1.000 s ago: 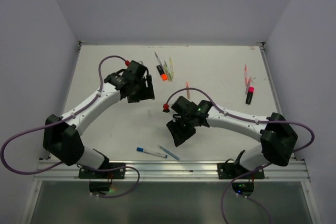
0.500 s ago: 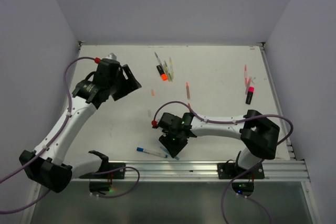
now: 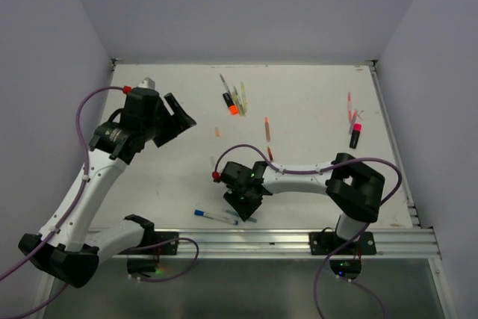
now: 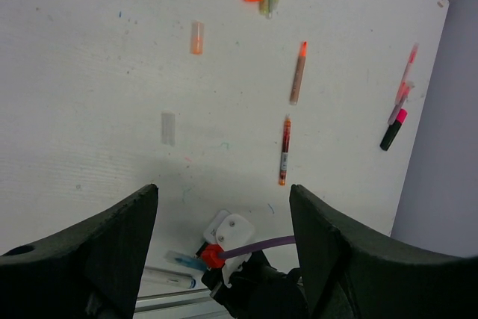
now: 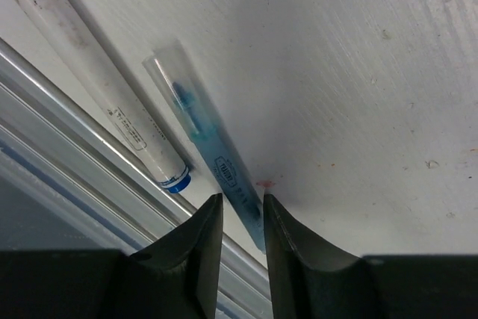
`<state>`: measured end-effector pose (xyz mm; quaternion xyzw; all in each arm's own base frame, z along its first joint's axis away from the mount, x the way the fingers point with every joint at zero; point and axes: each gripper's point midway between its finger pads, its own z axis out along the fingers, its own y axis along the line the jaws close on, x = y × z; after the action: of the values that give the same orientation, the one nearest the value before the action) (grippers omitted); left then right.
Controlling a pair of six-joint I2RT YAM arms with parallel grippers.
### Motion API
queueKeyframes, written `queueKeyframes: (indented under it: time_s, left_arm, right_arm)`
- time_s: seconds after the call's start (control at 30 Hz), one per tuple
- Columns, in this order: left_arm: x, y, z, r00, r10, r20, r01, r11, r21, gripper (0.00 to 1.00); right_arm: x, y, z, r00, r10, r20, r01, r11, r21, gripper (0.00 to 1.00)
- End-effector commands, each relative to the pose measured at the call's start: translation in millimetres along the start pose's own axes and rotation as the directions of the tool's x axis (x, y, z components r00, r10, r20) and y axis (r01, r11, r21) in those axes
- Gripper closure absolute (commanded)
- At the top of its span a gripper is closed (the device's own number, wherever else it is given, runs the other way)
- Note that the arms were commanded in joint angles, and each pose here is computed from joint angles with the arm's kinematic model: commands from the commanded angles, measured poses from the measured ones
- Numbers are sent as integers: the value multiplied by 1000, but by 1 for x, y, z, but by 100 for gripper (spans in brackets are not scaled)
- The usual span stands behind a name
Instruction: Open the pen caps
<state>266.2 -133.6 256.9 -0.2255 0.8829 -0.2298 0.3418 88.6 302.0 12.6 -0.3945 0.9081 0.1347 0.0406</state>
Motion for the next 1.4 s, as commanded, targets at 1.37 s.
queueKeyframes:
  time_s: [1.37]
  left_arm:
    - [100, -65, 90, 922, 137, -363, -40, 964, 263, 50]
  right_arm:
    - [-137, -21, -179, 852, 391, 348, -158, 826, -541, 100]
